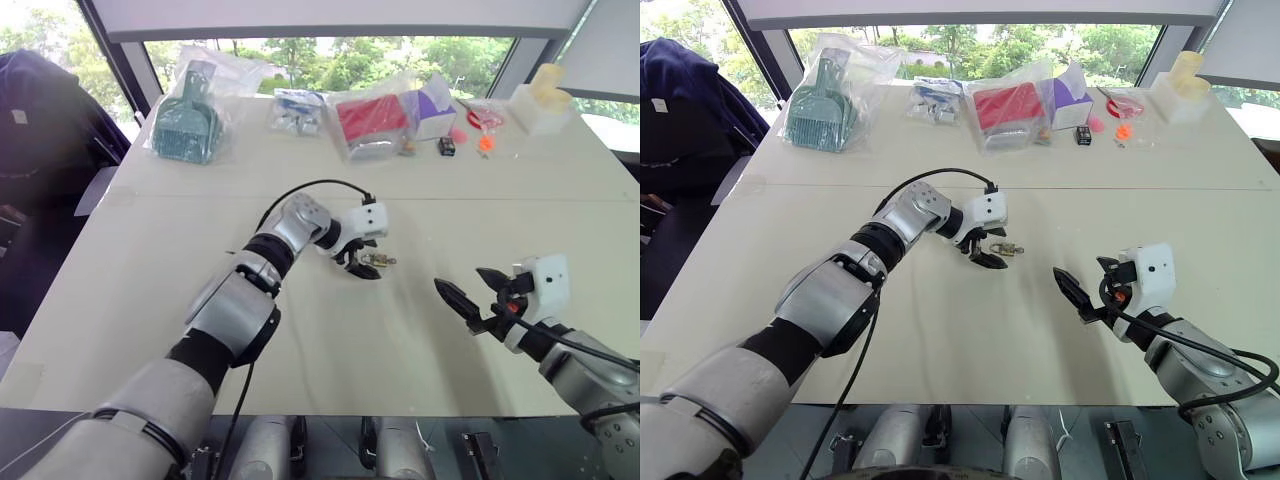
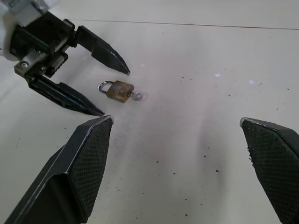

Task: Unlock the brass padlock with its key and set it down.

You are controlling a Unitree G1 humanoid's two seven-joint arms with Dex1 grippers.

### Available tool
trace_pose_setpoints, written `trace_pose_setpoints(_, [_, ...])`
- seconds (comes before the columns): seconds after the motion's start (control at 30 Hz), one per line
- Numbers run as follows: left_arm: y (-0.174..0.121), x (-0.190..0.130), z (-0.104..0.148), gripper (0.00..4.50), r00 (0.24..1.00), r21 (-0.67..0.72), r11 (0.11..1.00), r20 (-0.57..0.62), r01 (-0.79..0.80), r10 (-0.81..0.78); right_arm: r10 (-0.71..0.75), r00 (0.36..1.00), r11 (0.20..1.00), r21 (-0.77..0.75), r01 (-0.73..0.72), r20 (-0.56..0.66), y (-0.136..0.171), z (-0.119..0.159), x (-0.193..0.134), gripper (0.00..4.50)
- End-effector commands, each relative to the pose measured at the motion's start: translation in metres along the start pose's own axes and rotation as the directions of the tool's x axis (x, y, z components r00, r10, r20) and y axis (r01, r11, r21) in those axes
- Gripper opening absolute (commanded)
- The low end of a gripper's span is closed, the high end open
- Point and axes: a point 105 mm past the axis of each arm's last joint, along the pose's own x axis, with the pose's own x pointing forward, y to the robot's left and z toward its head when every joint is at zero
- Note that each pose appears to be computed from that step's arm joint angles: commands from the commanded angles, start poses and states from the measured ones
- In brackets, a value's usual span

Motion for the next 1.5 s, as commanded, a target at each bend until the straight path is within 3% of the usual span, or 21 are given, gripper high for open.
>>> trace_pose_setpoints(0.03, [-0.001, 0.004, 0.003, 2.74, 1.0, 0.017, 1.0, -0.003, -0.004, 0.004, -0.002, 0.999, 1.0, -0.029, 0.003, 0.048, 0.002, 0.011, -0.002, 4.5])
trace_pose_setpoints(0.23, [-0.005, 0.011, -0.008, 0.76, 0.999, 0.002, 1.0, -0.044, -0.012, 0.012, 0.005, 0.999, 1.0, -0.023, -0.004, 0.048, 0.005, 0.012, 0.0, 4.5])
trace_pose_setpoints(0.37, [0.0, 0.005, -0.008, 0.76, 0.999, 0.02, 0.999, -0.036, -0.035, 0.036, 0.02, 0.998, 0.999, 0.026, -0.021, 0.06, 0.009, 0.013, 0.002, 4.5])
trace_pose_setpoints(0.57, [0.017, -0.041, 0.04, 0.76, 0.953, 0.152, 0.983, 0.299, -0.106, 0.057, 0.052, 0.971, 0.943, 0.308, -0.124, 0.232, 0.022, 0.037, 0.017, 4.5])
trace_pose_setpoints(0.83, [-0.011, -0.086, 0.069, 0.76, 0.847, 0.215, 0.958, 0.529, -0.191, 0.05, 0.07, 0.914, 0.774, 0.556, -0.302, 0.399, 0.042, 0.079, 0.047, 4.5])
trace_pose_setpoints(1.03, [-0.015, -0.095, 0.08, 0.76, 0.802, 0.145, 0.947, 0.576, -0.288, 0.156, 0.106, 0.897, 0.73, 0.578, -0.364, 0.43, 0.055, 0.091, 0.052, 4.5])
trace_pose_setpoints(1.5, [-0.013, -0.09, 0.089, 0.76, 0.785, 0.127, 0.949, 0.598, -0.288, 0.158, 0.096, 0.887, 0.691, 0.611, -0.386, 0.452, 0.062, 0.095, 0.049, 4.5])
